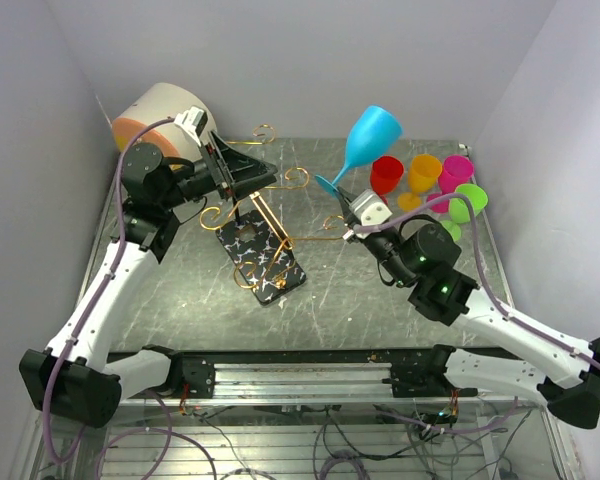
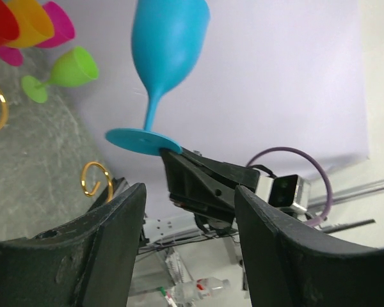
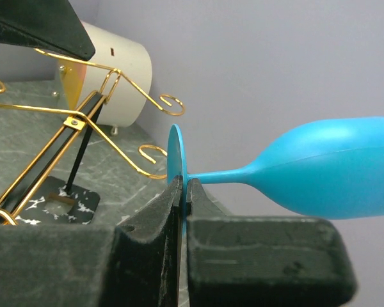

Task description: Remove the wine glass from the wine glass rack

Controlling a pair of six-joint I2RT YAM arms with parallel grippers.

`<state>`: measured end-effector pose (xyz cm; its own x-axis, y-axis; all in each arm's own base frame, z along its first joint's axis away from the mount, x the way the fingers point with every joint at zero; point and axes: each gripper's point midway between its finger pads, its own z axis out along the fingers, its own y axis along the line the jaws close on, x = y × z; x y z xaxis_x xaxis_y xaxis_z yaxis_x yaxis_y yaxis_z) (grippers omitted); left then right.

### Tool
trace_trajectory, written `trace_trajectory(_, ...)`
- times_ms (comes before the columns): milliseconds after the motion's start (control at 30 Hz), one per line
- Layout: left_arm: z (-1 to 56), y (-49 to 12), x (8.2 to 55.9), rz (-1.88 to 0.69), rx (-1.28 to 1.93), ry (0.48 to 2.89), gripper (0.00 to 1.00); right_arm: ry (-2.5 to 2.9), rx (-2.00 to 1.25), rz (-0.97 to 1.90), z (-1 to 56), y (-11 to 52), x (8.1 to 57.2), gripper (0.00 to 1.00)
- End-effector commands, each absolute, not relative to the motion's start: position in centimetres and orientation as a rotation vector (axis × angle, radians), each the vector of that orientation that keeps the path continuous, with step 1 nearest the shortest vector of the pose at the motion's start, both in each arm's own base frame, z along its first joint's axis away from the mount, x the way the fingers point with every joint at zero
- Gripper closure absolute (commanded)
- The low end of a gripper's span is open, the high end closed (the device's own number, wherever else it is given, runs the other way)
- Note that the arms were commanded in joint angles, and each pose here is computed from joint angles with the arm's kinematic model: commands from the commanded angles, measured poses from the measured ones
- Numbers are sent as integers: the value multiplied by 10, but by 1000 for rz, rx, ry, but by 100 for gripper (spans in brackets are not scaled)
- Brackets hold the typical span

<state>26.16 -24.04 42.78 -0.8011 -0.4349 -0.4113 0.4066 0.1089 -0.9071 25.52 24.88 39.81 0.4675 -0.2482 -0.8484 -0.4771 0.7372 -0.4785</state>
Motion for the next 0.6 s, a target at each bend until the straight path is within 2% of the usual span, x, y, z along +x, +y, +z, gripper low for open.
trace_trajectory(0,449,-244,241,-1937,48,1711,31,976,-725,117,429,250,256,100)
trace_trajectory(567,423,-248,254,-1978,-68,1820,29,777,-833,110,434,293,249,100)
